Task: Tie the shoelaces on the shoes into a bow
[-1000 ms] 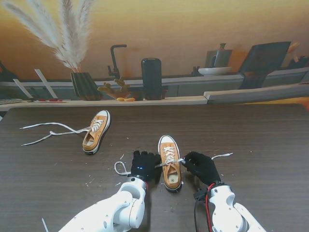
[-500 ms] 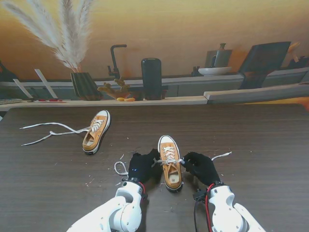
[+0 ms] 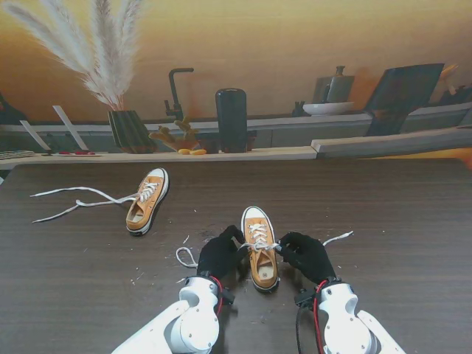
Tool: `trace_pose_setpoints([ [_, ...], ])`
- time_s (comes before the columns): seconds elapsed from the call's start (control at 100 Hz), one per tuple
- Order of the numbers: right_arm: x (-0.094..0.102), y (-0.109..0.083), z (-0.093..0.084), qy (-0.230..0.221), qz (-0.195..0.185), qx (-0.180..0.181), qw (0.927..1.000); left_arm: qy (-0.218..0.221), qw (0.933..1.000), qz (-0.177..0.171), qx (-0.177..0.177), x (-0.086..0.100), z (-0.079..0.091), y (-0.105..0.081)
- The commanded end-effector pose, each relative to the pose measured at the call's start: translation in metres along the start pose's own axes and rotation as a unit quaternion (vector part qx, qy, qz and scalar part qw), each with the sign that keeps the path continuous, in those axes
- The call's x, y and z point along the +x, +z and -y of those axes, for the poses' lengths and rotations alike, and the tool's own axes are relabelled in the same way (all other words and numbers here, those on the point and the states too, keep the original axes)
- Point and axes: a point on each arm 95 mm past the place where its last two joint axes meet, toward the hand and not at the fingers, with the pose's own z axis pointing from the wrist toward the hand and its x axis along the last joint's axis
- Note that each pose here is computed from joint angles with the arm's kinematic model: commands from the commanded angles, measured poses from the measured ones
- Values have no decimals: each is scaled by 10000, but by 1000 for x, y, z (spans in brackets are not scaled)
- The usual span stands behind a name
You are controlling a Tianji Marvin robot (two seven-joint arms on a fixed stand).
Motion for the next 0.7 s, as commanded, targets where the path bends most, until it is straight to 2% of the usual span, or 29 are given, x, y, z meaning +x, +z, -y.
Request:
trace_pose_setpoints([
  [0.0, 1, -1, 1, 26, -18, 89, 10000, -165, 9998, -62, -67, 6, -3, -1],
  [0.18, 2, -1, 1, 34, -17, 95, 9999, -247, 9997, -87, -26, 8, 1, -2],
  [0.38, 2, -1, 1, 17, -43, 106, 9999, -137, 9999, 26, 39, 9, 10, -7],
  [0.57, 6, -3, -4, -60, -124, 87, 9999, -64, 9998, -126, 110, 11, 25, -5],
  [0.69, 8, -2, -13, -86, -122, 1, 9999, -88, 9997, -205, 87, 10, 34, 0],
])
